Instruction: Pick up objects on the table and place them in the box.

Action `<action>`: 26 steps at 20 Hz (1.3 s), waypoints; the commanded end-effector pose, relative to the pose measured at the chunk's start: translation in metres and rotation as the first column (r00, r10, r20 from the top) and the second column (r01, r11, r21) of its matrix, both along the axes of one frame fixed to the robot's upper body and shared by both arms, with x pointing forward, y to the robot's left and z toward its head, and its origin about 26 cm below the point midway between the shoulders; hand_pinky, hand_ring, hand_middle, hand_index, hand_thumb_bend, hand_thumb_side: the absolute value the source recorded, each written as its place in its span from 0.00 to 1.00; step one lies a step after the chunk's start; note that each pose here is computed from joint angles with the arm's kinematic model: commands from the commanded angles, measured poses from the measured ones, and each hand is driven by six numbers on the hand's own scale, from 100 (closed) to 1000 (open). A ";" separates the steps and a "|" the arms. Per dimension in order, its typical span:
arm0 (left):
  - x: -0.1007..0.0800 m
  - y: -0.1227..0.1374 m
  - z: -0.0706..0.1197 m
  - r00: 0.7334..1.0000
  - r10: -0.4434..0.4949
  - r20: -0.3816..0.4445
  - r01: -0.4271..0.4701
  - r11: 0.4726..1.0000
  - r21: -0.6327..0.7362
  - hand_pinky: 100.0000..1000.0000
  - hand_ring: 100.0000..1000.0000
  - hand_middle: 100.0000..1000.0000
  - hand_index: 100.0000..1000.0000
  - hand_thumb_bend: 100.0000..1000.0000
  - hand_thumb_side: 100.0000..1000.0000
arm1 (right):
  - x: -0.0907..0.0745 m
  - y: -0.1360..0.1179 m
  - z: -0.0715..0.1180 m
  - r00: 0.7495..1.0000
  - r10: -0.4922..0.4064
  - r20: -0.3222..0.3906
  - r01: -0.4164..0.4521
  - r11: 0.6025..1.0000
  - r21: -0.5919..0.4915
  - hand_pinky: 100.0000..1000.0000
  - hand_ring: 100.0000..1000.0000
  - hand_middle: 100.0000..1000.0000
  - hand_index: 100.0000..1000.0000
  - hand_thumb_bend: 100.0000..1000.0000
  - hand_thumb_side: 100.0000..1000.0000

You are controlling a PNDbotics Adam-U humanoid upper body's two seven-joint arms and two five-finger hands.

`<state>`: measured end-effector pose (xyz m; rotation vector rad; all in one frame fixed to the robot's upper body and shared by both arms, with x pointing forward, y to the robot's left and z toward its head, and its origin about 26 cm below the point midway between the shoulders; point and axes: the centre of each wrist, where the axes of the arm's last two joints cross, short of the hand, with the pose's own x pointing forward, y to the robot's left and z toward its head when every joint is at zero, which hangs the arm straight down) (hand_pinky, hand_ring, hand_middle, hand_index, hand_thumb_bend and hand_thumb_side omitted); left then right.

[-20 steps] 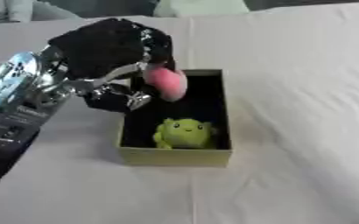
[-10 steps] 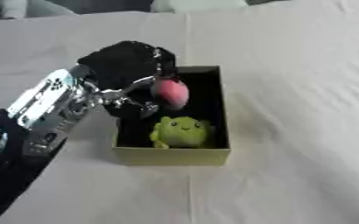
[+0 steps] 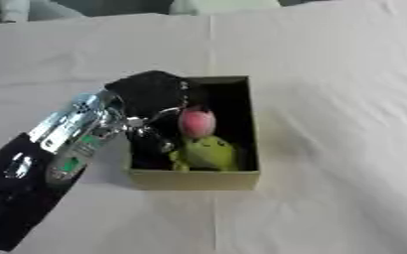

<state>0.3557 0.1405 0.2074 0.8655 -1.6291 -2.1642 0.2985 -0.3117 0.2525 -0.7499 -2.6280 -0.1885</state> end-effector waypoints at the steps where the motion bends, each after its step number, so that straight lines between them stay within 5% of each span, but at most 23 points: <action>1: -0.002 0.003 0.011 0.999 0.003 0.043 -0.004 0.999 0.032 0.72 0.84 0.87 0.93 0.51 0.04 | -0.003 0.000 0.008 1.000 -0.007 0.027 0.008 1.000 -0.017 0.75 0.69 0.62 0.75 0.20 1.00; 7: -0.008 0.007 0.024 0.990 0.045 0.130 -0.049 0.998 0.026 0.77 0.90 0.95 1.00 0.65 0.18 | -0.003 -0.001 0.009 0.999 -0.013 0.029 0.013 1.000 -0.018 0.75 0.69 0.62 0.75 0.20 1.00; 10: -0.018 0.008 0.038 0.978 0.054 0.201 -0.047 0.998 -0.042 0.77 0.89 0.95 0.99 0.61 0.25 | -0.004 -0.002 0.009 0.999 -0.019 0.031 0.019 1.000 -0.018 0.75 0.69 0.62 0.75 0.20 1.00; 14: -0.035 0.011 0.064 0.958 0.054 0.282 0.003 0.980 -0.199 0.75 0.84 0.90 0.92 0.44 0.43 | -0.004 -0.003 0.010 0.999 -0.025 0.038 0.026 1.000 -0.016 0.75 0.69 0.62 0.75 0.18 1.00; 19: -0.052 0.022 0.090 0.935 0.112 0.338 0.050 0.898 -0.437 0.73 0.79 0.86 0.90 0.43 0.50 | -0.004 -0.006 0.012 0.998 -0.039 0.058 0.040 0.999 -0.010 0.75 0.69 0.63 0.75 0.16 1.00; 26: -0.047 0.064 0.087 0.923 0.296 0.245 -0.057 0.736 -0.675 0.76 0.77 0.84 0.96 0.46 0.61 | -0.005 -0.008 0.014 0.995 -0.054 0.081 0.054 0.999 -0.003 0.75 0.69 0.63 0.75 0.15 1.00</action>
